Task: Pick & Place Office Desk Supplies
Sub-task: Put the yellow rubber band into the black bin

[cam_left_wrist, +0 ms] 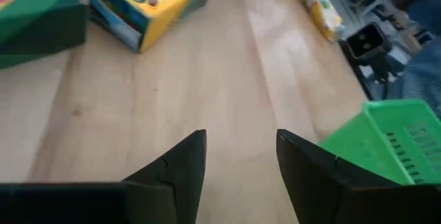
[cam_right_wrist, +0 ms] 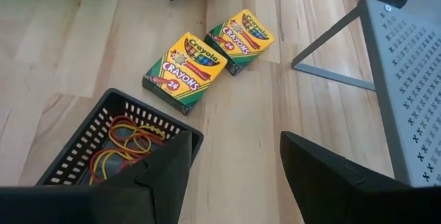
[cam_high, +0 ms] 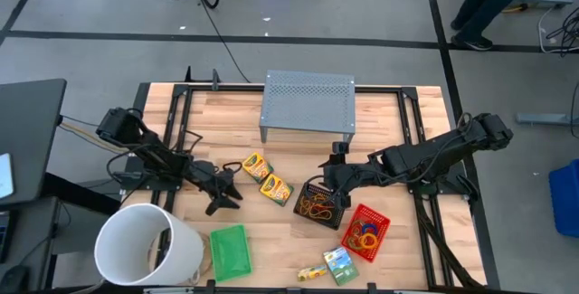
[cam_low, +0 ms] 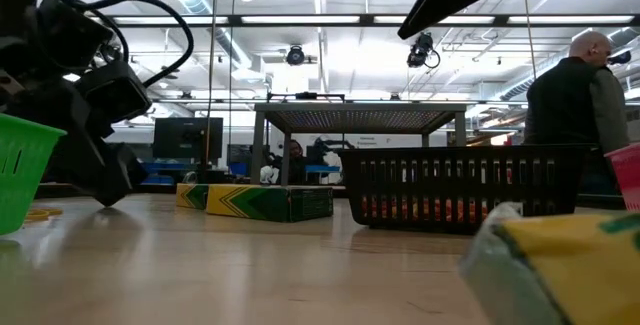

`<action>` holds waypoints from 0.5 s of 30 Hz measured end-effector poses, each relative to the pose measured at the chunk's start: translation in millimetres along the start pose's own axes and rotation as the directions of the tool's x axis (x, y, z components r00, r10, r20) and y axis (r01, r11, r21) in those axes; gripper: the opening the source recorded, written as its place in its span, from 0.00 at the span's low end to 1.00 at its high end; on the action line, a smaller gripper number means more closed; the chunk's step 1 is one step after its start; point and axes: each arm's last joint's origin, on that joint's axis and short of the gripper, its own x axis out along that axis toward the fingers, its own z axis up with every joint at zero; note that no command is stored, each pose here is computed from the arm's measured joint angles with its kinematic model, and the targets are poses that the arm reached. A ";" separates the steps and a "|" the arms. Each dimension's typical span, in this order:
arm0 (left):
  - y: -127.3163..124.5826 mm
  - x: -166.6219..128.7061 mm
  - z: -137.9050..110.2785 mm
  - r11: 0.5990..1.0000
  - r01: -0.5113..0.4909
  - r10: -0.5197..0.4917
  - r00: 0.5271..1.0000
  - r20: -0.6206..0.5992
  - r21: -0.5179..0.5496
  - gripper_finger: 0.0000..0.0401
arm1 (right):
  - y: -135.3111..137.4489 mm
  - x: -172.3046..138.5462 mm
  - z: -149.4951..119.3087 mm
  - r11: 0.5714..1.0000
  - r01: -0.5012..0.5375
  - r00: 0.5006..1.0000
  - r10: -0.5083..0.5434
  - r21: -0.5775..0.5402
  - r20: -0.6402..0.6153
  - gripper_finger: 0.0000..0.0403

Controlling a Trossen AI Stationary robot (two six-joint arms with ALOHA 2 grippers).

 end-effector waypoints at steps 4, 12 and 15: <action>1.6 3.5 0.9 0.998 -0.062 0.062 0.998 -0.012 -0.009 0.42 | -0.4 0.0 -0.5 1.000 0.013 1.000 -0.013 -0.021 -0.005 0.57; -5.6 32.0 22.1 0.990 -0.141 0.139 0.973 -0.185 0.003 0.39 | -0.4 0.0 -0.5 0.999 0.013 1.000 -0.013 -0.032 -0.005 0.57; -11.4 40.1 35.1 0.983 -0.179 0.184 0.944 -0.273 0.042 0.38 | -0.4 0.0 -0.6 0.999 0.012 1.000 -0.013 -0.032 -0.006 0.57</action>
